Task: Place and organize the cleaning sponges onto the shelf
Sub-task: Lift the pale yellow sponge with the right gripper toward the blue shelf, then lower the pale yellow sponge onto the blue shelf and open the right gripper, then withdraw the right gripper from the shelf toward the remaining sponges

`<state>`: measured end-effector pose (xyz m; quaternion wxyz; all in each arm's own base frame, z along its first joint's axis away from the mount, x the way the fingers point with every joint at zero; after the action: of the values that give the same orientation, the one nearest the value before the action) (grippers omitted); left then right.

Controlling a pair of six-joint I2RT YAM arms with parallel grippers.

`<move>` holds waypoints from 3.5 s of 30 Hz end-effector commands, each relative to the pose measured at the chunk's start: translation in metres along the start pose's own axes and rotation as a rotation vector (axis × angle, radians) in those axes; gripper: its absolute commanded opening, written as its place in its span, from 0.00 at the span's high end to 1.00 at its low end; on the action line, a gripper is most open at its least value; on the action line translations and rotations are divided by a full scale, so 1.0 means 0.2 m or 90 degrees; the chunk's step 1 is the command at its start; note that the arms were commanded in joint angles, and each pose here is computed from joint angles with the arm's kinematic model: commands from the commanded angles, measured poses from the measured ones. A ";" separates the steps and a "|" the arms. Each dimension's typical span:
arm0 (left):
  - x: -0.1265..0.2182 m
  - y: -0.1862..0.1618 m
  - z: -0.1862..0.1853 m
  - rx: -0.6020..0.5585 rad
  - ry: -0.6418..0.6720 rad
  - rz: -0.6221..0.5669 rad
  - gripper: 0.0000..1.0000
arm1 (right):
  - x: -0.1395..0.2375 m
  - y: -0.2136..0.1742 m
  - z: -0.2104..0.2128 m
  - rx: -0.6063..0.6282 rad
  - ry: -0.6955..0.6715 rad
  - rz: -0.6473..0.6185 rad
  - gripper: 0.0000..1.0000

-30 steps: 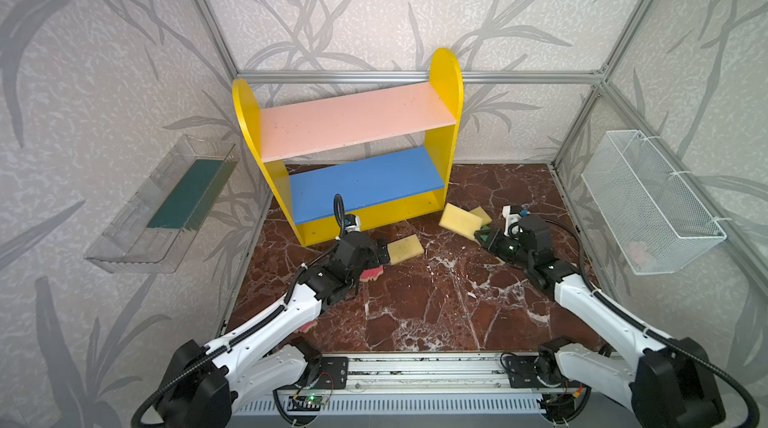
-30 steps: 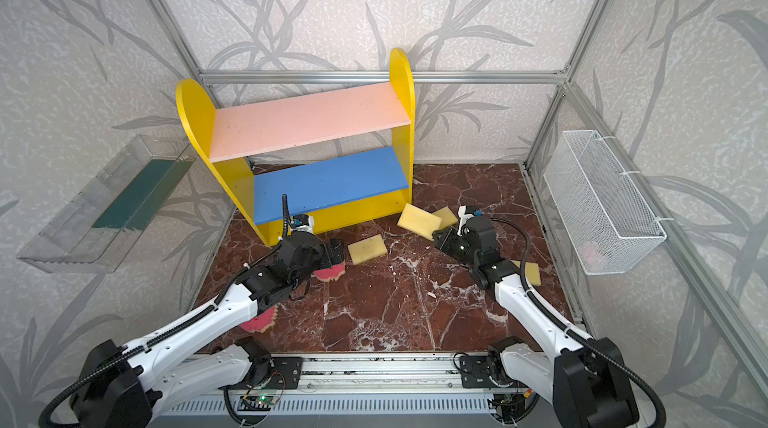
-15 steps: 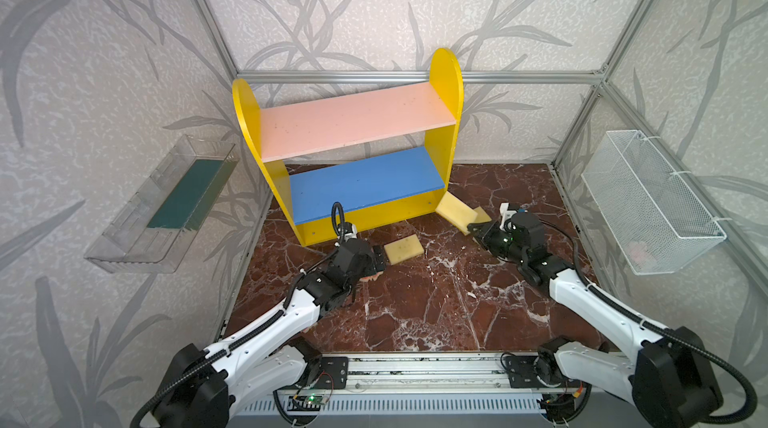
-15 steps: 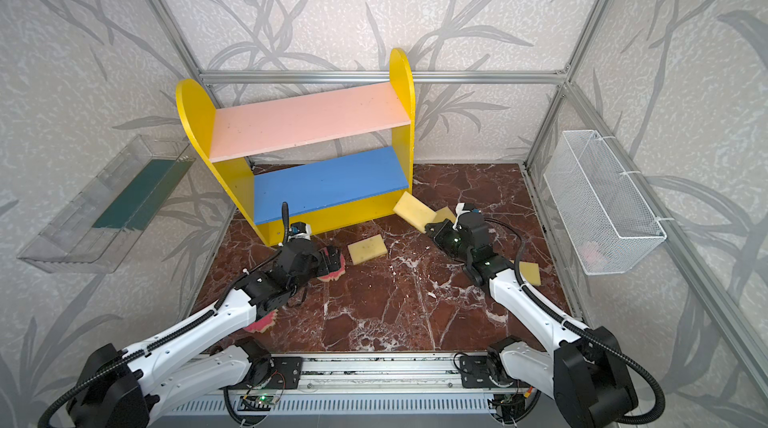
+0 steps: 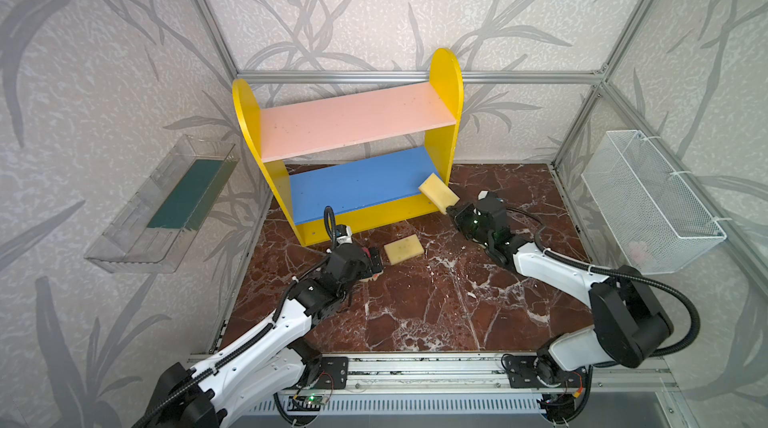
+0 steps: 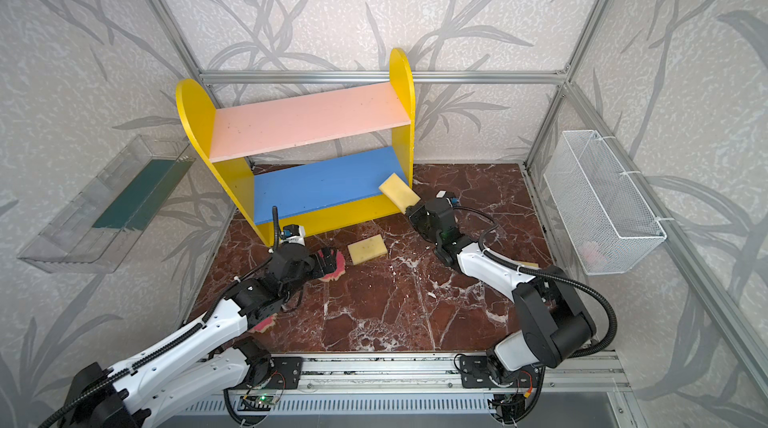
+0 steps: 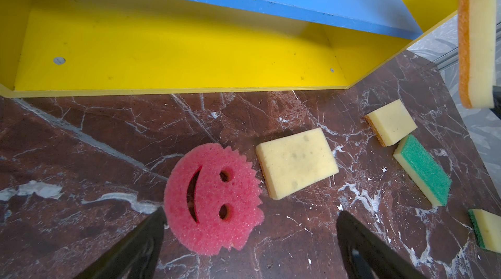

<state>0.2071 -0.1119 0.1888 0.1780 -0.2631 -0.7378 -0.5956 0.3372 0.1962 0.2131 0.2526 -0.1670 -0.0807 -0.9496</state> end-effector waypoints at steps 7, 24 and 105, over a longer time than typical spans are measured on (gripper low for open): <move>-0.03 -0.04 -0.01 0.005 -0.024 0.017 0.01 | -0.13 -0.03 0.13 -0.066 0.072 -0.100 1.00; -0.04 -0.10 0.01 0.001 -0.037 0.026 0.01 | -0.36 -0.10 0.17 -0.114 0.109 -0.149 1.00; -0.05 -0.02 -0.05 -0.024 -0.034 0.041 0.01 | -0.48 -0.04 0.07 0.039 0.031 -0.065 0.44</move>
<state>0.2087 -0.1245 0.1723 0.1704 -0.3183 -0.7222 -0.5900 0.4216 0.2601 0.2053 0.2104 -0.0939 -0.0754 -0.9702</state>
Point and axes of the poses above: each gripper's point midway between its finger pads, its own x axis back along the fingers, its own z axis along the line the jaws close on, y = z × x, the point moved 8 cm from there along x, back along the fingers, and after that the axes turned 11 degrees about -x, right-handed, at the moved point
